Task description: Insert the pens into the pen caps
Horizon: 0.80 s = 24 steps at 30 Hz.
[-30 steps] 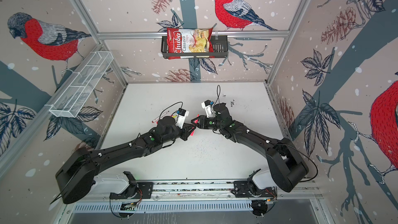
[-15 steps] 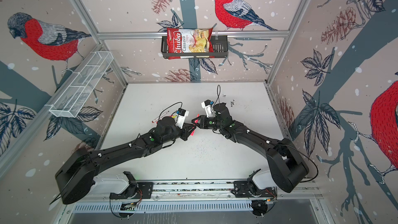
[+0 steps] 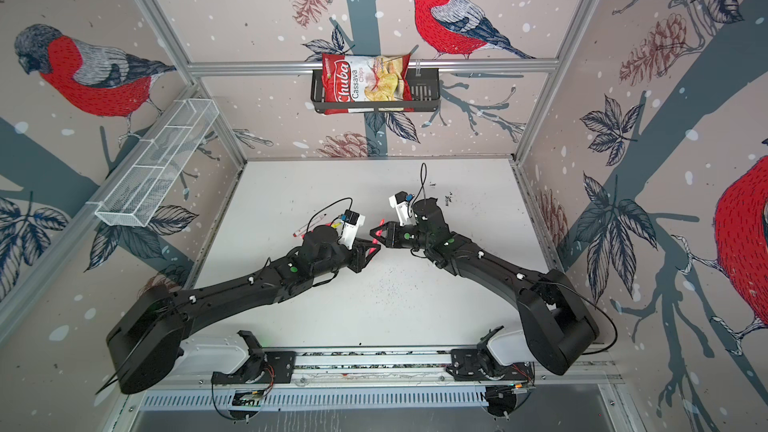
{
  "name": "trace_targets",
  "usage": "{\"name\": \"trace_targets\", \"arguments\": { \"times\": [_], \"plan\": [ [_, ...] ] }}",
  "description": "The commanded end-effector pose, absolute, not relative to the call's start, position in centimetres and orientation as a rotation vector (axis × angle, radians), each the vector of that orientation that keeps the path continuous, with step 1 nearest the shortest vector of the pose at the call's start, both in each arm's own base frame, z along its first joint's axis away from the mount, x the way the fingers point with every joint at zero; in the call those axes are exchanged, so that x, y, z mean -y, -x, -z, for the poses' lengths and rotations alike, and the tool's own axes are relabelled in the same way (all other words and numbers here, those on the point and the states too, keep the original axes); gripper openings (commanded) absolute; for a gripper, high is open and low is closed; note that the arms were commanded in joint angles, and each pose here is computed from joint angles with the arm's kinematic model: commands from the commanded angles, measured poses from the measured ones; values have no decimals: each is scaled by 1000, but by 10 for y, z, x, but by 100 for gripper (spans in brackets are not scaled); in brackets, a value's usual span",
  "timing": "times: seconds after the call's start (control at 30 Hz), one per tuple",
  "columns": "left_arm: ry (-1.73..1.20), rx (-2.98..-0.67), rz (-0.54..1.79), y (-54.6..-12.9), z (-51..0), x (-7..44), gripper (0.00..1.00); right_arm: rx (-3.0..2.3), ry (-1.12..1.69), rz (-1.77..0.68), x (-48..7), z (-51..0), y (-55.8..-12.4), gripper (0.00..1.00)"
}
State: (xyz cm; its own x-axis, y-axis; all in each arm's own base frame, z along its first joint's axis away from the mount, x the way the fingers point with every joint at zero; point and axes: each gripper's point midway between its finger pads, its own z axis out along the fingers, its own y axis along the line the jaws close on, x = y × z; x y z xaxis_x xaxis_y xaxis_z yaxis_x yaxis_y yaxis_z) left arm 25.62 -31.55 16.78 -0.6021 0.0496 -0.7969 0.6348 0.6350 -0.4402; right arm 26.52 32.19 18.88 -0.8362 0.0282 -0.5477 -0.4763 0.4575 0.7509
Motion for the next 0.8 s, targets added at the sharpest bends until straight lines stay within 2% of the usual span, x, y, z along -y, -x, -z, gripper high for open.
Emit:
{"name": "trace_targets", "arguments": {
  "times": [0.0, 0.4, 0.53, 0.63, 0.77],
  "plan": [
    [-534, -2062, 956, -254, -171, 316, 35, -2187, 386, -1350, -322, -197, -268, 12],
    [-564, -2072, 984, -253, -171, 323, 28, -2181, 407, -1321, -321, -200, -266, 12],
    [-585, -2081, 998, -251, -168, 326, 16, -2180, 409, -1317, -321, -199, -265, 12],
    [-586, -2079, 1002, -250, -169, 326, 2, -2185, 409, -1317, -321, -197, -265, 13],
    [-590, -2058, 1018, -248, -170, 326, 0, -2192, 409, -1310, -321, -195, -264, 13]
  ]
}}
